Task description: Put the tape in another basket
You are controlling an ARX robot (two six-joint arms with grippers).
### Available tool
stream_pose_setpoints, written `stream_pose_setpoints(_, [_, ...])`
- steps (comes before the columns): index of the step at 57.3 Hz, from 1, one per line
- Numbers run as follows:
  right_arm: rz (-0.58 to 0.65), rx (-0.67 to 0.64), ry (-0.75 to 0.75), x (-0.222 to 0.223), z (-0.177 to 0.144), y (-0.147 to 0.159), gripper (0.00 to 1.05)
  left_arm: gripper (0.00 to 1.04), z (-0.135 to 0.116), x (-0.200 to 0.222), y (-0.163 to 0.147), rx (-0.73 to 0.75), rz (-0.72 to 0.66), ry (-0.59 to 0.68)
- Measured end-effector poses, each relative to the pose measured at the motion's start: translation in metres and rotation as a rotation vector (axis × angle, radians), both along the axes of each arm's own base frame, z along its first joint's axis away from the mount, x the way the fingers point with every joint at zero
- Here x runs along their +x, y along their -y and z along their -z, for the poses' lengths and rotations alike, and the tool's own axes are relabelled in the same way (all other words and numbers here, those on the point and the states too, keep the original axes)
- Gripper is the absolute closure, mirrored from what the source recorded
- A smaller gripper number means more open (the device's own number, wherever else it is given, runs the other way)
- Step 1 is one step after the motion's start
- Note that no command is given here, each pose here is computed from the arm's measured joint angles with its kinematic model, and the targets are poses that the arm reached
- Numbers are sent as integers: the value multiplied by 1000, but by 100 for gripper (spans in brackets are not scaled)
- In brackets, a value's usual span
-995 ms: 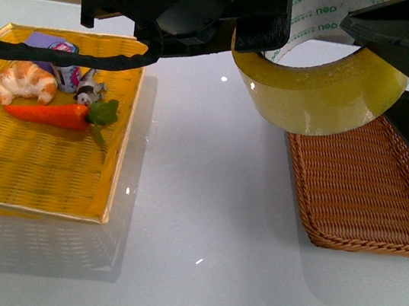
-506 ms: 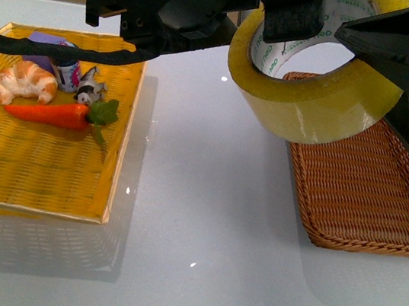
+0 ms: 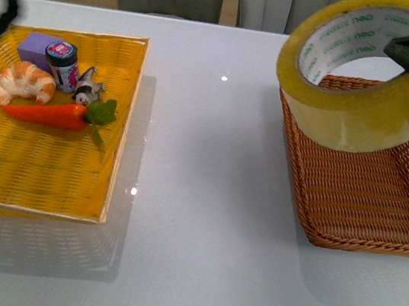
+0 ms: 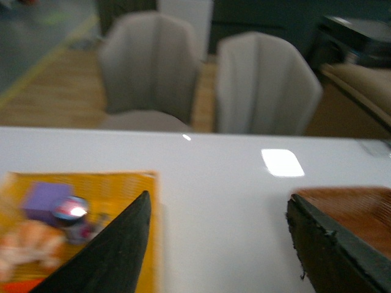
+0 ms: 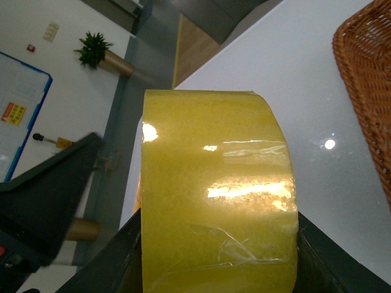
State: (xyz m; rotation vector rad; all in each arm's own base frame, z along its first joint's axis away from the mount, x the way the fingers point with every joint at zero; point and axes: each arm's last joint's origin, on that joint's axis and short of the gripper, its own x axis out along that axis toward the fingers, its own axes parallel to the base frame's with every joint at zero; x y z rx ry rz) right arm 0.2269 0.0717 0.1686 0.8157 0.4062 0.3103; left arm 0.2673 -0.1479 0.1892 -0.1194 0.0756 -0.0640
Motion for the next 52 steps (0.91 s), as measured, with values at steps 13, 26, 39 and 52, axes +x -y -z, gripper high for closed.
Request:
stream_pose_setpoints(13, [54, 2, -19, 3, 7, 25, 58, 83, 6, -46, -69, 93, -56, 69])
stream_pose_setpoints(26, [159, -18, -81, 22, 35, 56, 58, 103, 13, -75, -101, 107, -50, 67])
stream_pose_setpoints(39, [248, 0, -108, 62, 58, 86, 58, 103, 23, -96, -120, 107, -57, 75])
stream_pose_setpoints(52, [309, 41, -189, 110, 94, 98, 58, 103, 26, -113, -132, 110, -59, 64])
